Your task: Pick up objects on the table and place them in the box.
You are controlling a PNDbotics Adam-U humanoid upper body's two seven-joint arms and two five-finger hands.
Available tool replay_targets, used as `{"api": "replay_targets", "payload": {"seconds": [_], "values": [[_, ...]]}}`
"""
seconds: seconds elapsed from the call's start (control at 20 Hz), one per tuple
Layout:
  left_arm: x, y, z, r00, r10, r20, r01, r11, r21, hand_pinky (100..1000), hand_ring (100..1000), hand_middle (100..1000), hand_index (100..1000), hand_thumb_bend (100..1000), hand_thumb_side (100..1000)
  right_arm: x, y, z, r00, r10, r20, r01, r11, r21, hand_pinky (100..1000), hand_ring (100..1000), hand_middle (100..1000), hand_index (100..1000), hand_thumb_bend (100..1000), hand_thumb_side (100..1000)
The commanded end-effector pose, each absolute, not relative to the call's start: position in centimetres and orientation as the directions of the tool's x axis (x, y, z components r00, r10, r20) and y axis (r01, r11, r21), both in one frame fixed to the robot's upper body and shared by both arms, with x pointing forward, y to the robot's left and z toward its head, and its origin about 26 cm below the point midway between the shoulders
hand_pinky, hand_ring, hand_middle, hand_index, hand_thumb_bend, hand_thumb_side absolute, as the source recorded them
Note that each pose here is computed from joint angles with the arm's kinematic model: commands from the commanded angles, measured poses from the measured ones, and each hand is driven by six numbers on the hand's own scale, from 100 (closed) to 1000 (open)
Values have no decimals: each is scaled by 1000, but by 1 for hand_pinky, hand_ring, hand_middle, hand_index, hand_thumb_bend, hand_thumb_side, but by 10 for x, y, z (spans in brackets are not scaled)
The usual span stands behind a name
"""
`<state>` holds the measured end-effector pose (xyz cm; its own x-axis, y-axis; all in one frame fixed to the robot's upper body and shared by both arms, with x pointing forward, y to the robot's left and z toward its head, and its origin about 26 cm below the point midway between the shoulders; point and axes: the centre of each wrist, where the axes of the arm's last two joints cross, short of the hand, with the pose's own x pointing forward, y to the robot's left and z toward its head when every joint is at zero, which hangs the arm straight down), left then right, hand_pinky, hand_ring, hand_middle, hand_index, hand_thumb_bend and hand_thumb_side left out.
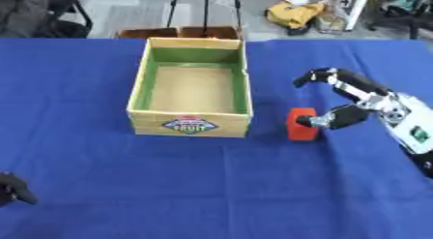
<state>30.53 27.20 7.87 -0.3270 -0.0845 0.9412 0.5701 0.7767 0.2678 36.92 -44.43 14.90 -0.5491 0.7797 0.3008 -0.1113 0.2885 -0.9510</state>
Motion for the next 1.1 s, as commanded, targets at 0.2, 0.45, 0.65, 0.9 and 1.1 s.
{"api": "replay_targets", "payload": {"seconds": [0.2, 0.45, 0.65, 0.9, 1.1], "values": [[307, 274, 91, -366, -91, 926, 569, 766, 300, 628, 564, 508, 655, 224, 1000, 367, -456, 154, -527, 805, 273, -108, 255, -961, 867, 860, 747, 866, 539, 603], [307, 273, 92, -369, -86, 926, 570, 766, 298, 628, 563, 508, 655, 224, 1000, 366, -459, 149, -515, 812, 276, -118, 252, -961, 867, 860, 746, 866, 541, 608], [308, 273, 92, -369, -85, 925, 571, 765, 298, 628, 563, 508, 655, 225, 1000, 366, -460, 146, -512, 813, 277, -126, 248, -960, 867, 860, 746, 866, 543, 612], [308, 272, 92, -369, -84, 925, 572, 765, 298, 629, 563, 507, 654, 226, 1000, 366, -460, 145, -512, 813, 278, -133, 244, -961, 866, 860, 745, 865, 543, 612], [308, 272, 92, -370, -84, 925, 571, 765, 298, 629, 562, 507, 654, 226, 1000, 366, -461, 141, -505, 817, 278, -147, 236, -961, 865, 859, 746, 866, 544, 617]]}}
